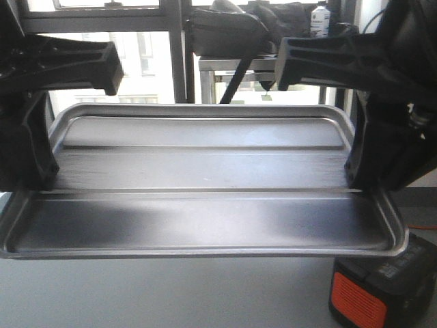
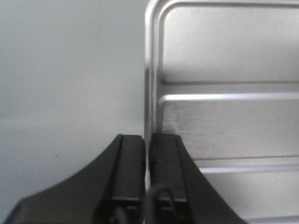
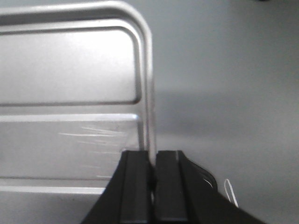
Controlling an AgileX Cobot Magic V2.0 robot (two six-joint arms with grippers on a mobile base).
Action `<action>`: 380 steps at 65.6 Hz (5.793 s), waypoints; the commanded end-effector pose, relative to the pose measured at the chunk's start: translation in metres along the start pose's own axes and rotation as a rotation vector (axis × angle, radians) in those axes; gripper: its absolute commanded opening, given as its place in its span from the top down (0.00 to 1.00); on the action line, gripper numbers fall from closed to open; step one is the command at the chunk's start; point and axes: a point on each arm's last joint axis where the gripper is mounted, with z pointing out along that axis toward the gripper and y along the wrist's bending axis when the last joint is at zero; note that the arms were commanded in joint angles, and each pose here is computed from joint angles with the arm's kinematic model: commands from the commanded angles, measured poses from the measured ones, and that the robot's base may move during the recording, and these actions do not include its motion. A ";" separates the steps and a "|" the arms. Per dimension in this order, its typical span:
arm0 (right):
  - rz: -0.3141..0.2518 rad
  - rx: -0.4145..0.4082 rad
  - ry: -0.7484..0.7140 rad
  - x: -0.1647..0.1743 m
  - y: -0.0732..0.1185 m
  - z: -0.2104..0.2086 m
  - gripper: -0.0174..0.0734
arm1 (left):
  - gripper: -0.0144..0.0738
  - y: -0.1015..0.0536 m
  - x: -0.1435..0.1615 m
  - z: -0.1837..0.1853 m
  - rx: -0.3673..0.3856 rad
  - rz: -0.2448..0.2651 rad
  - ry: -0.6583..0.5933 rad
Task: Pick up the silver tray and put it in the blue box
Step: 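Hold the tray level in both grippers while the base drives to the blue crate, then lower the held tray with both grippers into the blue crate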
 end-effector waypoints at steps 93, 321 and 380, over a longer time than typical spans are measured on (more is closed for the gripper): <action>-0.015 -0.058 -0.075 -0.011 0.005 -0.013 0.74 | 0.84 0.000 -0.008 -0.012 0.033 -0.002 -0.053; -0.064 -0.137 -0.065 -0.023 0.012 -0.024 0.74 | 0.84 -0.007 -0.033 -0.033 0.144 0.035 -0.092; -0.150 -0.388 -0.300 -0.212 0.034 -0.060 0.74 | 0.84 0.010 -0.222 -0.063 0.384 0.068 -0.355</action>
